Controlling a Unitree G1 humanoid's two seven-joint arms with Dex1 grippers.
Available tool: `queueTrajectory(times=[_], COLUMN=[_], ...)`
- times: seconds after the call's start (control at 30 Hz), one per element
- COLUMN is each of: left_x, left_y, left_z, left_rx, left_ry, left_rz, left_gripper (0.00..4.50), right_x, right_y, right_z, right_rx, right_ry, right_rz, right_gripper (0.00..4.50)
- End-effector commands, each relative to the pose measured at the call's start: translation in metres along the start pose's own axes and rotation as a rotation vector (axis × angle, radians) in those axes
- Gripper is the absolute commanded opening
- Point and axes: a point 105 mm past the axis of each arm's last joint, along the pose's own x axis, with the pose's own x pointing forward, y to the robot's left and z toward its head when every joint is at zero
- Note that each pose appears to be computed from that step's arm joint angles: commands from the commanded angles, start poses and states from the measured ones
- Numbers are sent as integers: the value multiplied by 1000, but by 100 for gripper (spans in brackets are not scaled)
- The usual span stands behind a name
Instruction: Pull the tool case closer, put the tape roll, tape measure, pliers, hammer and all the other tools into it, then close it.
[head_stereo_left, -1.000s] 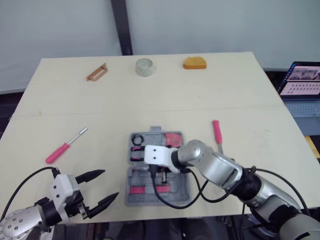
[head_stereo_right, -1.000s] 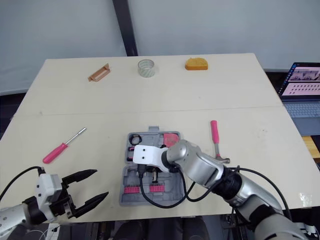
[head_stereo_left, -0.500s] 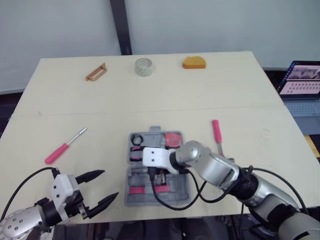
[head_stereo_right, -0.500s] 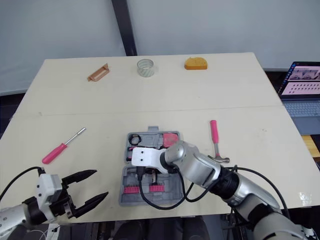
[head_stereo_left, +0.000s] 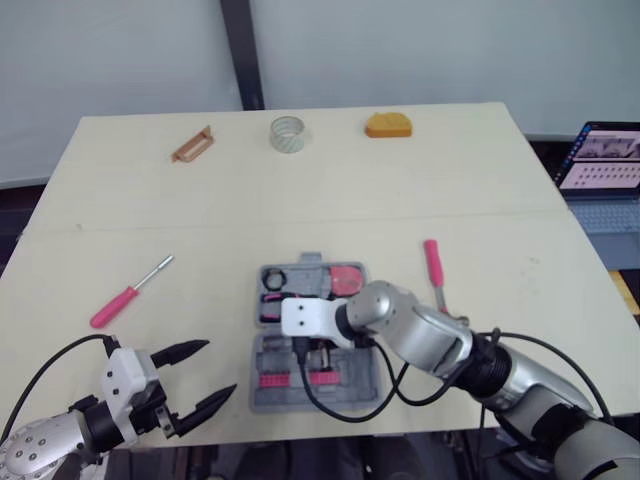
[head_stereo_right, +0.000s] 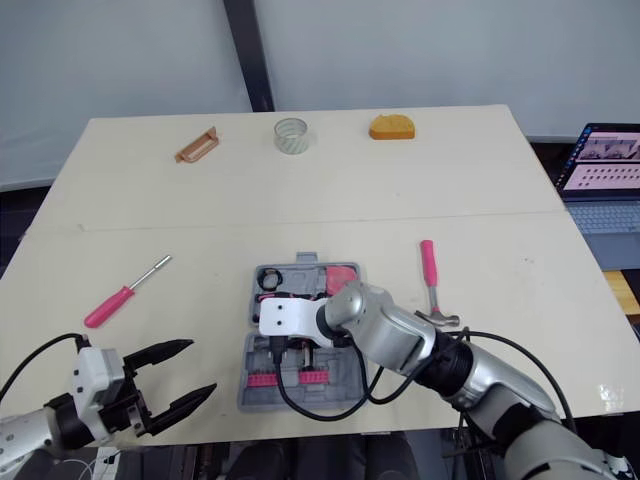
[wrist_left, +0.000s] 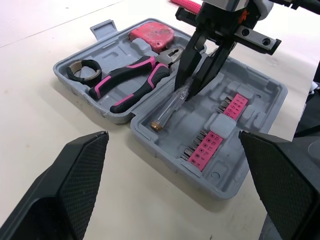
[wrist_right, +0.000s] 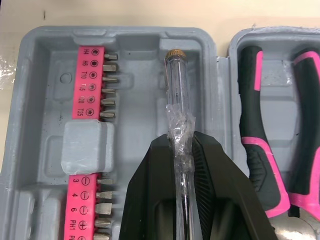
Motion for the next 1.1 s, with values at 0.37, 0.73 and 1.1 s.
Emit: queueTrajectory(times=[0.37,0.73,1.1], left_x=[0,2,3], left_y=[-3,-3,-2], left_z=[3,3,4], left_rx=[8,7,7], left_ry=[-1,-3,-5], left_rz=[-2,-1,2], left_gripper=[450,450,450], right_x=[-3,-1,0], right_y=[-2,-4,-4], right_z=[12,11,10], right_rx=[-27,-15,-6], right_ry=[3,8,7], right_rz=[-8,-17,-19], right_gripper=[1,1,1])
